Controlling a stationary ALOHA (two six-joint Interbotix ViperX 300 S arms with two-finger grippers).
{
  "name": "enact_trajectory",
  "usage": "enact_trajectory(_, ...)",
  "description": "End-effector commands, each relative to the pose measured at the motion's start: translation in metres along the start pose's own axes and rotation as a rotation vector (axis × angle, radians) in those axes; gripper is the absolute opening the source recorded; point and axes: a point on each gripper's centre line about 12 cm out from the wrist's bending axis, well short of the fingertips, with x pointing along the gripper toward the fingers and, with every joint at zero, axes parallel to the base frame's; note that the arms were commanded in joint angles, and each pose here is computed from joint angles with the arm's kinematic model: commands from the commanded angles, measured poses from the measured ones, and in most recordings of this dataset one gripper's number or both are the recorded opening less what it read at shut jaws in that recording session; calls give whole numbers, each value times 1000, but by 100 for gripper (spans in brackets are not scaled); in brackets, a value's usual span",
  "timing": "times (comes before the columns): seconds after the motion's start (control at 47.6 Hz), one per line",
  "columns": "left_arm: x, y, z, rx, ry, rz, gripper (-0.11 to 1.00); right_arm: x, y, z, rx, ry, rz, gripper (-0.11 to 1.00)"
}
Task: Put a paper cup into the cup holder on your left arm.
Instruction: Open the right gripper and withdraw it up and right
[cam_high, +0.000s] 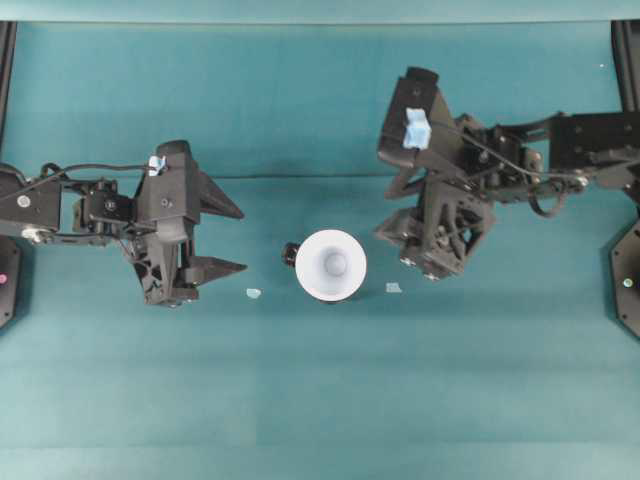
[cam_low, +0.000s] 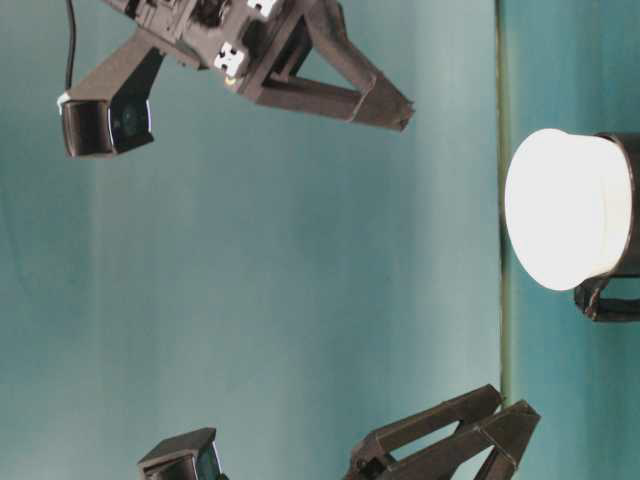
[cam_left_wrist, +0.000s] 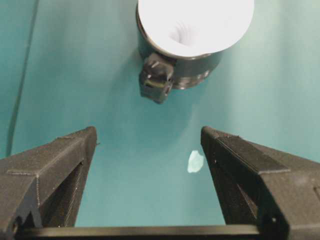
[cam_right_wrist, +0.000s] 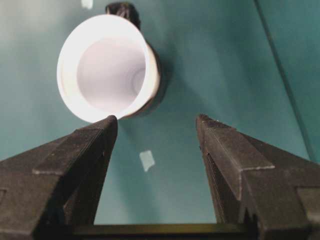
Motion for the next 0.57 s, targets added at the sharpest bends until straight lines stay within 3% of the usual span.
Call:
enact_trajectory(0.0,-1,0,6,2,-18,0,88,-11,6,5,-49,-46,11,71)
enact_trajectory(0.294,-1,0,5,-21,-17,0,88,-12,14,6,-167,-83,26,71)
enact_trajectory(0.546,-1,0,6,-26,-18,0,88,-14,13,4,-183,-99,29,71)
